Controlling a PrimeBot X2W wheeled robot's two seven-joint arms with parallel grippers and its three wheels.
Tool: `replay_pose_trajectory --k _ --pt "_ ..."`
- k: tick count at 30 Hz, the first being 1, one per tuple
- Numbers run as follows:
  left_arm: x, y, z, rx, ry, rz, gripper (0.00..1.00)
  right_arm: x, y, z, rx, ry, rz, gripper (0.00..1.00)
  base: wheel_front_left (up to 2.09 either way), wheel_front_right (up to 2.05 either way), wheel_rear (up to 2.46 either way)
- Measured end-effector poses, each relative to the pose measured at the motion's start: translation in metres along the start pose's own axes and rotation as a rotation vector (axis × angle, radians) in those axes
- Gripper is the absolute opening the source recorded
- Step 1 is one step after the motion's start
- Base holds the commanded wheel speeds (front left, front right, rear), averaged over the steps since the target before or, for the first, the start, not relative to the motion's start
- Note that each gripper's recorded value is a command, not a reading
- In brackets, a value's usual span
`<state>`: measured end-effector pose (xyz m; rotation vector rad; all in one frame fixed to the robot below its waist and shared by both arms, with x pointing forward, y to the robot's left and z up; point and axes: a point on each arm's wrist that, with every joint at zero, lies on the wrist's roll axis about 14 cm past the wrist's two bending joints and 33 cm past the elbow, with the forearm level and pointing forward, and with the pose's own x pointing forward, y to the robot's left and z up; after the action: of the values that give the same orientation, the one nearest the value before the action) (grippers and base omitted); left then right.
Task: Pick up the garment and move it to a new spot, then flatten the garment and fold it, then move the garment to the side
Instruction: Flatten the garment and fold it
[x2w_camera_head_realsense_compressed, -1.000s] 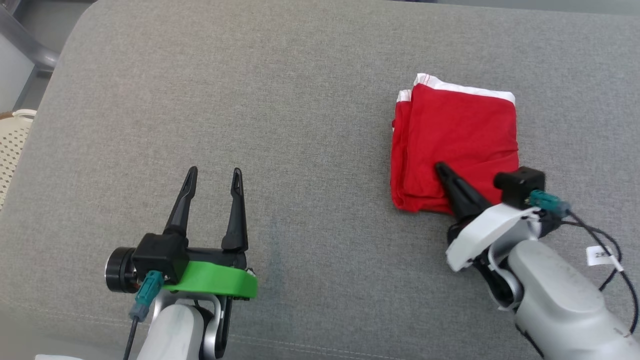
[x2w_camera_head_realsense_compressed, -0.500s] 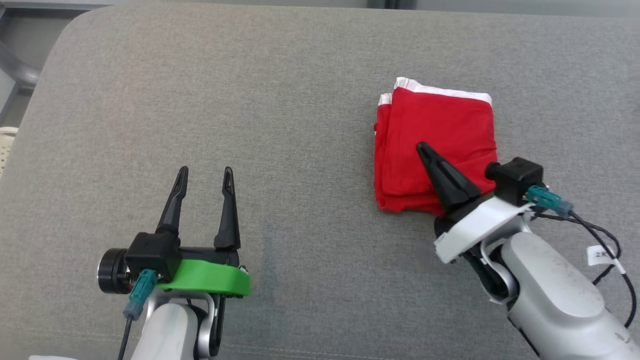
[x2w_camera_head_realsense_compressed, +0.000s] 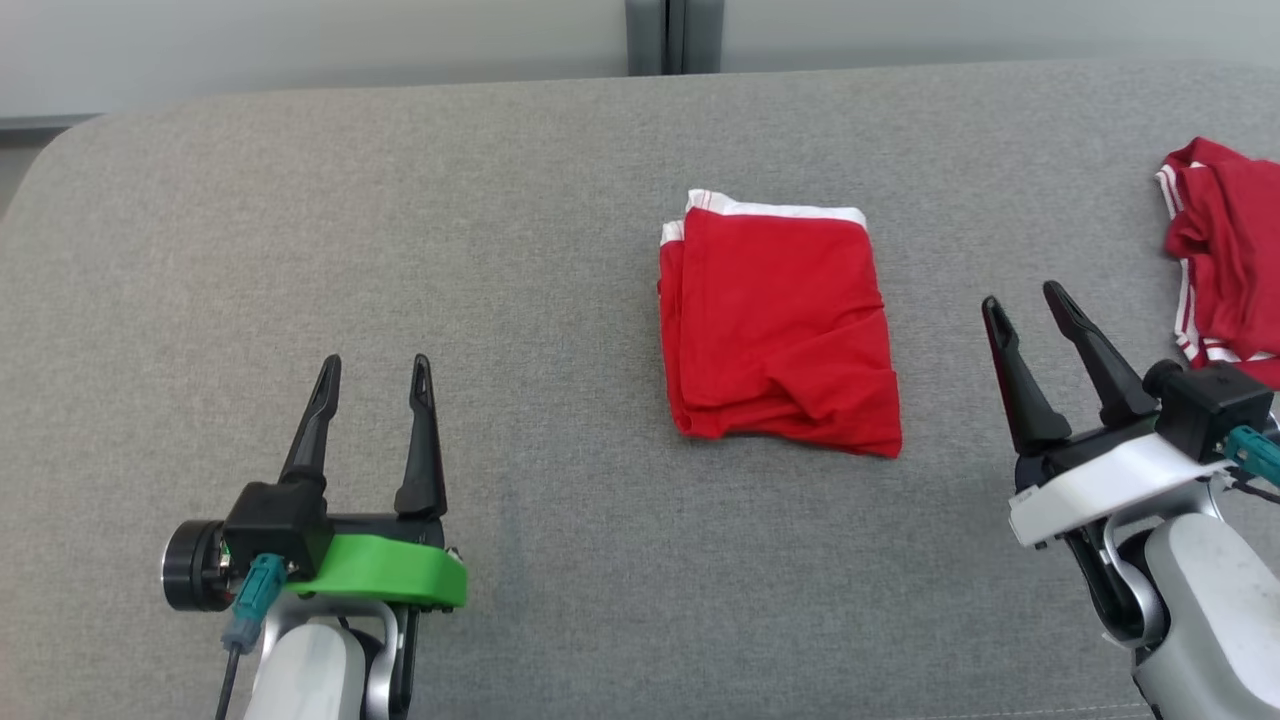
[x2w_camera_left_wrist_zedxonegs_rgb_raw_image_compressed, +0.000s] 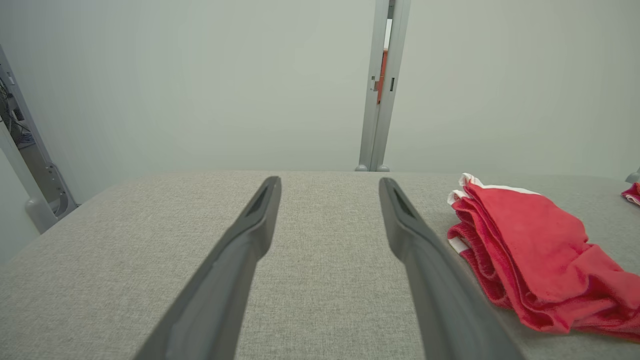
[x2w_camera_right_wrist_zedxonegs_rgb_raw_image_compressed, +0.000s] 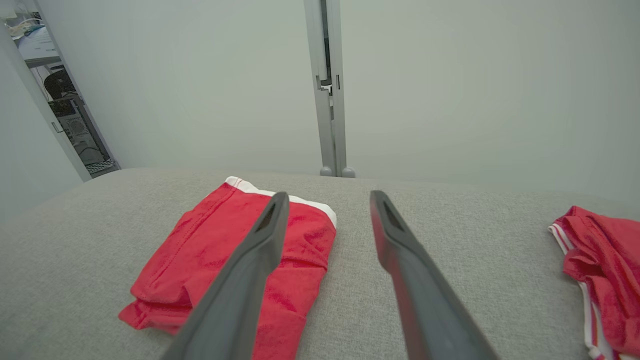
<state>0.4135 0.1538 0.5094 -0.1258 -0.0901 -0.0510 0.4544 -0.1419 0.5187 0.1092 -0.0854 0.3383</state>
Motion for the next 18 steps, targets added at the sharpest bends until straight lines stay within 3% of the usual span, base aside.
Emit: replay_pose_trajectory --k 18 --pt "-0.026 0.007 0.010 0.004 -0.018 0.007 1.00 -0.085 -0.024 0.014 -0.022 -0.024 -0.165 1.00 0.00 0.00 0.00"
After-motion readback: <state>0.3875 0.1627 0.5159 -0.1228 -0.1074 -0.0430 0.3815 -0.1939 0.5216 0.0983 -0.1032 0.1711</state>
